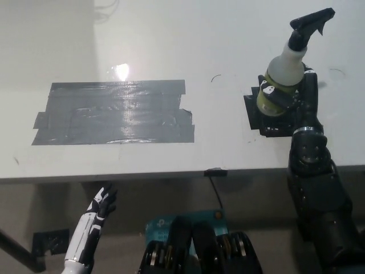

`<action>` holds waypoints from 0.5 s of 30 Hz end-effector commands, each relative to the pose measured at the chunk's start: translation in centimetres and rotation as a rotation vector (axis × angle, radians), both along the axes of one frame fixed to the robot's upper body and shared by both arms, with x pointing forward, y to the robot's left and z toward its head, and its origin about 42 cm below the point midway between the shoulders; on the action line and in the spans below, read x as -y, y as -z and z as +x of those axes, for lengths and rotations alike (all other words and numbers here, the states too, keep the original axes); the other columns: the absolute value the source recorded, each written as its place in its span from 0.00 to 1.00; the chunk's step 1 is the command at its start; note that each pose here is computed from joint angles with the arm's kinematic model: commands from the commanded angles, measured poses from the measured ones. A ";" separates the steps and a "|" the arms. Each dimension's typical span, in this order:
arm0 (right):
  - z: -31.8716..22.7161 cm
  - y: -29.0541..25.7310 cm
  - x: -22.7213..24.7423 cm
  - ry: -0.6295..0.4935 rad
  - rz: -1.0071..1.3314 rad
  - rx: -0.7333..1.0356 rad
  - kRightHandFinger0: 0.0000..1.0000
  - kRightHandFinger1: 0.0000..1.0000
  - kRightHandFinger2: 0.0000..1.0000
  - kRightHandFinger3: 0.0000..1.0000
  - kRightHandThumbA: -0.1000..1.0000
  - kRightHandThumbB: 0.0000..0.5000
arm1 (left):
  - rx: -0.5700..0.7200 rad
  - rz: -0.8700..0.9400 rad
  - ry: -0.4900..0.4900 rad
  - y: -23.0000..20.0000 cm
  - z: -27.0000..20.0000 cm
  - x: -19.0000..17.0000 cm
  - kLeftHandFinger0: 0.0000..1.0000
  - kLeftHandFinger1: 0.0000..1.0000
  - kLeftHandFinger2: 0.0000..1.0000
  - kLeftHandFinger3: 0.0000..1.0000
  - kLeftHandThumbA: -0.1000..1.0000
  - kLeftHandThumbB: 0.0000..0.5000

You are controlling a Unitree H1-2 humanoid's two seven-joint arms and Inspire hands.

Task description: A person hands a spray bottle to the robot which it grabs with its right hand and places on the black spot infront of it on the table

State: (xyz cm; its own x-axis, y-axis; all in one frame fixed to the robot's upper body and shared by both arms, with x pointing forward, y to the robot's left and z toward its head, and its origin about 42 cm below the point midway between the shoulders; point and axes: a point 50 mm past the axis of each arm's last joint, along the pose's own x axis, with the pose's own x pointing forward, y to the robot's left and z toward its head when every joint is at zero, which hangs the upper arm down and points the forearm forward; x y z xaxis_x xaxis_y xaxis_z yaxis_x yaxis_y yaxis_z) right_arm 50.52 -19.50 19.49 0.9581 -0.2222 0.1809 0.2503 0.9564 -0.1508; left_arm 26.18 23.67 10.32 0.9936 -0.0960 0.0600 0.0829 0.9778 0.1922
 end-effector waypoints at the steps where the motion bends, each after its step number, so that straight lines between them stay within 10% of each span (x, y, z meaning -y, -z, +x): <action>1: 1.1 -4.0 0.4 0.012 -0.043 0.197 0.00 0.07 0.26 0.12 0.72 0.80 | 0.053 0.010 0.003 -1.1 0.2 -0.3 1.00 1.00 1.00 1.00 1.00 0.02; 4: 1.1 -3.4 1.0 0.027 -0.072 0.197 0.02 0.06 0.28 0.17 0.66 0.79 | 0.055 0.014 0.004 -1.1 0.3 -0.3 1.00 1.00 1.00 1.00 1.00 0.01; 6: 1.1 -3.0 1.4 -0.034 -0.110 0.185 0.42 0.57 0.87 0.93 0.70 0.90 | 0.053 0.014 0.003 -1.1 0.3 -0.3 1.00 1.00 1.00 1.00 1.00 0.01; 7: 1.1 -2.5 1.7 -0.168 -0.048 0.137 0.85 1.00 1.00 1.00 0.73 0.94 | 0.053 0.015 0.003 -1.1 0.3 -0.3 1.00 1.00 1.00 1.00 1.00 0.02; 8: 1.1 -2.4 1.7 -0.202 -0.031 0.127 1.00 1.00 1.00 1.00 0.72 0.99 | 0.053 0.015 0.002 -1.1 0.3 -0.3 1.00 1.00 1.00 1.00 1.00 0.02; 15: 0.8 -1.3 3.4 -0.445 0.052 -0.045 1.00 1.00 1.00 1.00 0.95 1.00 | 0.050 0.010 0.006 -1.0 0.3 -0.3 1.00 1.00 1.00 1.00 1.00 0.03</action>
State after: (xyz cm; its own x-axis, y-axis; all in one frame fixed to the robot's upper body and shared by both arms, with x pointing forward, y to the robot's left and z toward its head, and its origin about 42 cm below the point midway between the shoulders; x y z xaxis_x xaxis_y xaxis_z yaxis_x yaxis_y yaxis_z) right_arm 50.56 -21.72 18.14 0.9837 -0.1052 0.1462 0.1337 0.9702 -0.2020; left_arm 26.27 23.61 10.21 0.9937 -0.0969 0.0555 0.0846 0.9776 0.1927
